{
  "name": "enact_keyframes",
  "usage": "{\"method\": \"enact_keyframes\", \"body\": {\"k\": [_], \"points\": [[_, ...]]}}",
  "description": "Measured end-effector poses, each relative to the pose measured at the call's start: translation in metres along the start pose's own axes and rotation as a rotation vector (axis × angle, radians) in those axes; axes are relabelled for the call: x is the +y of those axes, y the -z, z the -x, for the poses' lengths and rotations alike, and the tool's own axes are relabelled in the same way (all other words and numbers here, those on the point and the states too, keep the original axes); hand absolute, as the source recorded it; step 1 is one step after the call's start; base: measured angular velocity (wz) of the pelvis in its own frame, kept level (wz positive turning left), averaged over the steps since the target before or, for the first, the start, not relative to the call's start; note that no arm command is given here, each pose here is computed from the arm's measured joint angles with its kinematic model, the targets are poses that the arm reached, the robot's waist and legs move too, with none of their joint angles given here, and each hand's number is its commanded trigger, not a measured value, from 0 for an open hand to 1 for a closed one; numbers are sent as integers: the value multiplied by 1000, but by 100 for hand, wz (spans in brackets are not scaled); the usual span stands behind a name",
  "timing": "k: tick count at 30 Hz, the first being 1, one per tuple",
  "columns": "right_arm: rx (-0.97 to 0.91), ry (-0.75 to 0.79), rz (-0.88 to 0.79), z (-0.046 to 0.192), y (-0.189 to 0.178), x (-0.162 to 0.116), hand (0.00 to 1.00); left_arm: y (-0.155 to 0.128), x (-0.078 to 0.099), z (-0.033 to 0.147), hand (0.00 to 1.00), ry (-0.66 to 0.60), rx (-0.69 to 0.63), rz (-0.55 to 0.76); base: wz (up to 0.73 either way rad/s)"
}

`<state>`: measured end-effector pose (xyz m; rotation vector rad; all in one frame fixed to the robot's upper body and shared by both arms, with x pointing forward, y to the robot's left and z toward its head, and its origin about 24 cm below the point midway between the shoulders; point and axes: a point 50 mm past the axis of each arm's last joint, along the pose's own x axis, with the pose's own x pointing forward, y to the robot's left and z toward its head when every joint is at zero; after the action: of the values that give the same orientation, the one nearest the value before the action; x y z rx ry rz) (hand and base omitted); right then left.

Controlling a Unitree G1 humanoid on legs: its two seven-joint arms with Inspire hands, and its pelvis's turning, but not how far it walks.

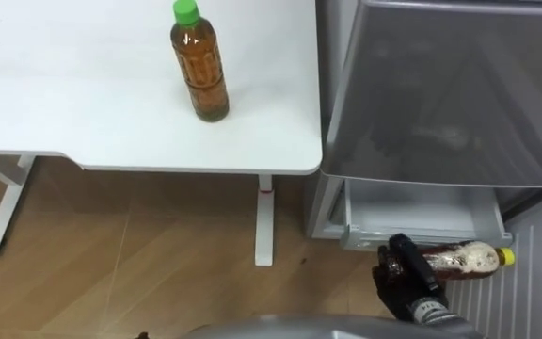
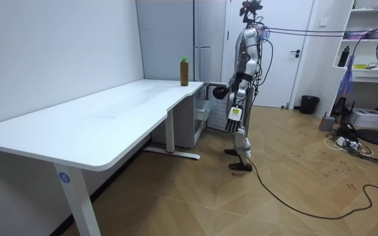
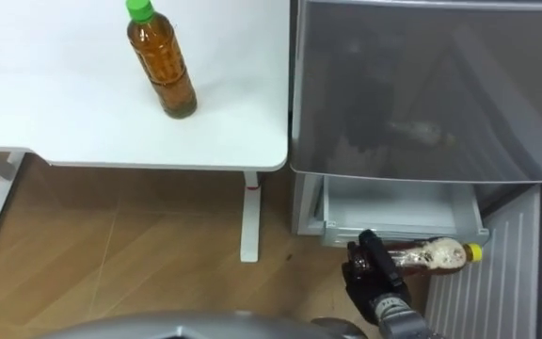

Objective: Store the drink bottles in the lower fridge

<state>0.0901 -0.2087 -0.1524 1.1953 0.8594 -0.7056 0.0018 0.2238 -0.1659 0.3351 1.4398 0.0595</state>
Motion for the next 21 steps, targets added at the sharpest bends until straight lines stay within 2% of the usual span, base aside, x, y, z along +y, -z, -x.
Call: {"method": "enact_keyframes", "body": {"k": [9, 17, 21], "points": [[-7, -78, -51, -4, -2, 22, 100, 0, 1, 0, 0, 8, 2, -57, 0], [-42, -188, -78, -14, -18, 67, 100, -8, 1, -1, 0, 29, -12, -61, 0], [-67, -200, -106, -20, -28, 83, 100, -23, 7, -3, 0, 21, -49, -63, 3]]}}
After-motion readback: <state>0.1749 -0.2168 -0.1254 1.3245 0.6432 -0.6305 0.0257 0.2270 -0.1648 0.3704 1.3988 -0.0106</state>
